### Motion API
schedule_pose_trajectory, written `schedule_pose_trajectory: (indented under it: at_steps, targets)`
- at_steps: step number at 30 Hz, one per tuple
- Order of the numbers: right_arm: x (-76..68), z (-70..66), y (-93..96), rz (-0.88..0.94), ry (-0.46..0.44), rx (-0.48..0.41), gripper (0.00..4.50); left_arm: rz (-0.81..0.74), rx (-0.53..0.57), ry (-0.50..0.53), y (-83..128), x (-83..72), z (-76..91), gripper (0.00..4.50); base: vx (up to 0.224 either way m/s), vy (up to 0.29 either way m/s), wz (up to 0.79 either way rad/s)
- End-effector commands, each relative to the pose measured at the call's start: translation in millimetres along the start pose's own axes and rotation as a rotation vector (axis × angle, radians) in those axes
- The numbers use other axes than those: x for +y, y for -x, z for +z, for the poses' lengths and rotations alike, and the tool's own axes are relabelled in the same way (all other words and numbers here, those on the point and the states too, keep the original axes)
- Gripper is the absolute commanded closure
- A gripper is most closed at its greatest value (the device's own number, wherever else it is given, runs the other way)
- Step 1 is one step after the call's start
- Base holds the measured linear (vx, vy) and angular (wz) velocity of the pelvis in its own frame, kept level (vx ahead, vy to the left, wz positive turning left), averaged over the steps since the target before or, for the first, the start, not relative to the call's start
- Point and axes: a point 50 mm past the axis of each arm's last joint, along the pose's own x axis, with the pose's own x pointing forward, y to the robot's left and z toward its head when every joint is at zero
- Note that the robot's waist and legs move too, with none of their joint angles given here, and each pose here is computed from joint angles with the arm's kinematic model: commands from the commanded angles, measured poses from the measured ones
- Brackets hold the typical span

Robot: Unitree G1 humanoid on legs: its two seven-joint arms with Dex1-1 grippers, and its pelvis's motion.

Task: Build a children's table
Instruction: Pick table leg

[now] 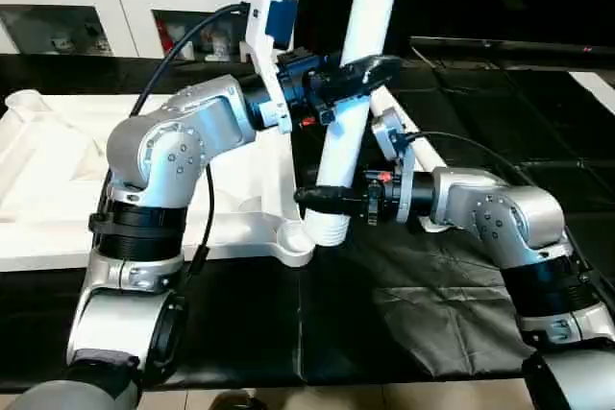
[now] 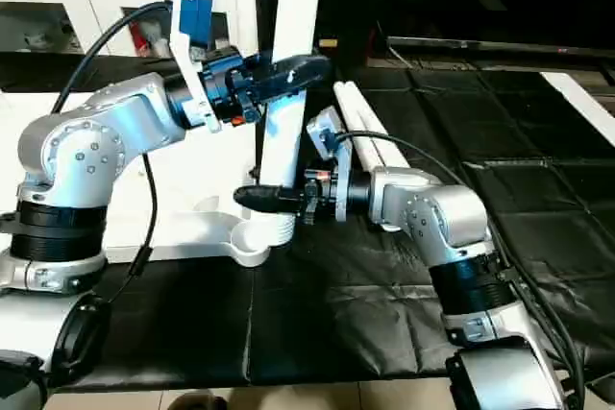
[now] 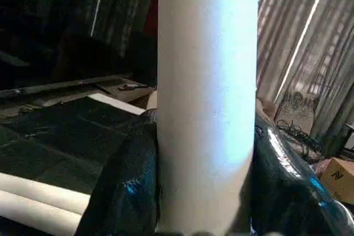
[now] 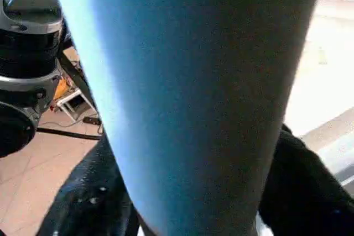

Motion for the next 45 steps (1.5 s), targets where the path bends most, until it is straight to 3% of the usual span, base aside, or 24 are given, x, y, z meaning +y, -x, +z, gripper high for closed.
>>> schedule_pose_trajectory:
  at_steps: [1, 10, 15, 16, 20, 23, 29, 36, 38, 39, 41, 43, 44, 45]
  targets:
    - [-1.8, -0.1, 1.8, -0.010, -0.011, 0.002, 1.85, -0.056, 0.004, -0.040, -6, -10.1, 9.2, 2.72, 0.000, 0.000, 0.00]
    - [-2.2, -3.7, 0.3, -0.009, -0.022, 0.003, 2.44, -0.084, 0.004, -0.056, -8, -12.6, 12.5, 2.73, 0.000, 0.000, 0.00]
    - [-1.9, -5.5, -1.2, -0.008, -0.025, 0.001, 2.47, -0.081, -0.022, -0.050, -12, -14.4, 16.5, 2.73, 0.000, 0.000, 0.00]
    - [-1.9, -5.7, -1.4, -0.009, -0.026, 0.000, 2.48, -0.081, -0.035, -0.040, -13, -14.9, 17.9, 2.17, 0.000, 0.000, 0.00]
    - [-3.1, -5.9, -1.7, -0.022, -0.028, -0.008, 2.48, -0.148, -0.047, -0.017, -12, -23.3, 19.5, 2.03, 0.000, 0.000, 0.00]
    - [-4.8, -5.0, -1.7, -0.050, -0.042, -0.045, 2.49, -0.123, -0.115, 0.004, -13, -22.2, 24.3, 1.63, 0.000, 0.000, 0.00]
    - [-6.4, -4.0, -3.3, -0.132, -0.027, -0.149, 2.49, -0.102, -0.280, 0.128, -5, -10.3, 37.1, 1.65, 0.000, 0.000, 0.00]
    - [-15.4, 2.1, 2.3, -0.237, -0.038, -0.278, 2.58, -0.072, -0.347, 0.189, 21, 4.4, 40.2, 1.65, 0.000, 0.000, 0.00]
    - [-19.1, 1.9, 6.5, -0.288, -0.020, -0.308, 2.58, -0.060, -0.277, 0.120, 35, 8.1, 34.8, 1.65, 0.000, 0.000, 0.00]
    - [-21.5, -0.4, 8.9, -0.329, -0.002, -0.318, 2.58, -0.056, -0.172, 0.042, 46, 9.8, 25.8, 1.65, 0.000, 0.000, 0.00]
    - [-22.7, -2.1, 9.8, -0.353, 0.006, -0.321, 2.58, -0.055, -0.115, 0.009, 51, 10.6, 20.3, 1.65, 0.000, 0.000, 0.00]
    - [-25.3, -8.1, 11.7, -0.416, 0.051, -0.308, 2.58, -0.027, 0.056, -0.071, 63, 16.2, 1.8, 1.65, 0.000, 0.000, 0.00]
    - [-26.9, -14.5, 13.2, -0.456, 0.074, -0.277, 2.58, -0.016, 0.202, -0.114, 74, 21.0, -15.3, 1.65, 0.000, 0.000, 0.00]
    - [-26.9, -14.5, 13.2, -0.456, 0.074, -0.277, 2.58, -0.016, 0.202, -0.114, 74, 21.0, -15.3, 1.65, 0.000, 0.000, 0.00]
